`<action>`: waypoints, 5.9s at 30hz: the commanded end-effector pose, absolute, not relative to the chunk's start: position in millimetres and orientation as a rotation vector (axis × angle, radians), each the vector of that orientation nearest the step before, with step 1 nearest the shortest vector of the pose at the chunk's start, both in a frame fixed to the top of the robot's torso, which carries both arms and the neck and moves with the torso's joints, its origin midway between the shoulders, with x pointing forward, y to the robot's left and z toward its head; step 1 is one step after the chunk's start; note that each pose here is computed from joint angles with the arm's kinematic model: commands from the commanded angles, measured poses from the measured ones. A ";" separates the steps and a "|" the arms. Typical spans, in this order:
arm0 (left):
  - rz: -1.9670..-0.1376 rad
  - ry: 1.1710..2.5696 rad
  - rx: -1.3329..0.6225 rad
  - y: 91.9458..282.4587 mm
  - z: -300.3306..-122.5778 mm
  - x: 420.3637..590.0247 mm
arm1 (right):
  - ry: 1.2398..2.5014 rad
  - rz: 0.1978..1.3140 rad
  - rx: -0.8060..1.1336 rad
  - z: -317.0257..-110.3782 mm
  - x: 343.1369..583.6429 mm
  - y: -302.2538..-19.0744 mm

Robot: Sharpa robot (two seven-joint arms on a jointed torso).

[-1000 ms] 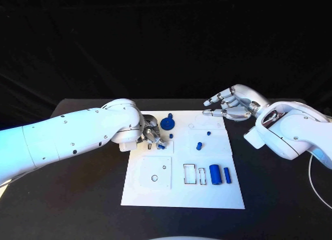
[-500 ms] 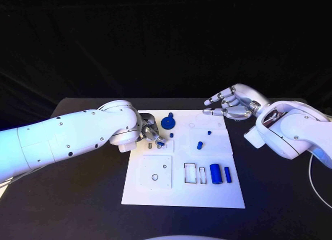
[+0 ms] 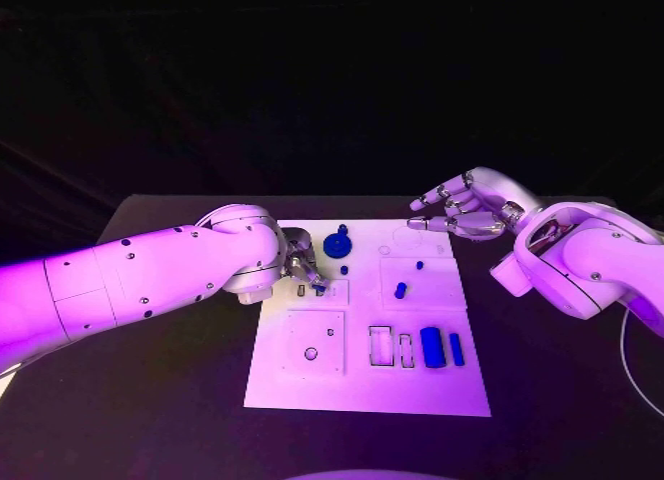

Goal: Assemble the parts on the task board

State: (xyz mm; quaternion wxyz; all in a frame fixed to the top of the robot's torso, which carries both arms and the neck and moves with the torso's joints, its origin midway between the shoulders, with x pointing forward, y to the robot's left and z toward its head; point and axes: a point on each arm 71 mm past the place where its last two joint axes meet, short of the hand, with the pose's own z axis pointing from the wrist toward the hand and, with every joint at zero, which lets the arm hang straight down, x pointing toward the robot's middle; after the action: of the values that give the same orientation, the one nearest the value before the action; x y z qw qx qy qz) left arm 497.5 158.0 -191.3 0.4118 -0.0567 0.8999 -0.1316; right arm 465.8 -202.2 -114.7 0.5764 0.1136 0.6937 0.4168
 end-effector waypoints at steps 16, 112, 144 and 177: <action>-0.282 2.337 -0.045 160.7 -202.9 489.8 | 1.622 0.966 0.210 -114.7 464.6 -199.3; -0.215 2.409 0.027 159.7 -209.8 494.1 | 1.637 0.969 0.195 -115.3 463.3 -198.2; -0.192 2.420 0.032 161.2 -211.4 496.9 | 1.628 0.972 0.200 -114.4 462.0 -198.9; -0.226 2.356 -0.033 161.9 -207.4 498.7 | 1.631 0.974 0.212 -115.3 463.3 -201.3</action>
State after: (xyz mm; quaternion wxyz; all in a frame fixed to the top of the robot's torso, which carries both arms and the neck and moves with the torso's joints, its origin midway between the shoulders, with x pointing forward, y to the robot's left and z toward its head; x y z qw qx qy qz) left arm 502.9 158.9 -197.5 0.3916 -0.0131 0.9142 -0.1033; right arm 463.5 -202.1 -115.1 0.5789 0.0938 0.6971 0.4124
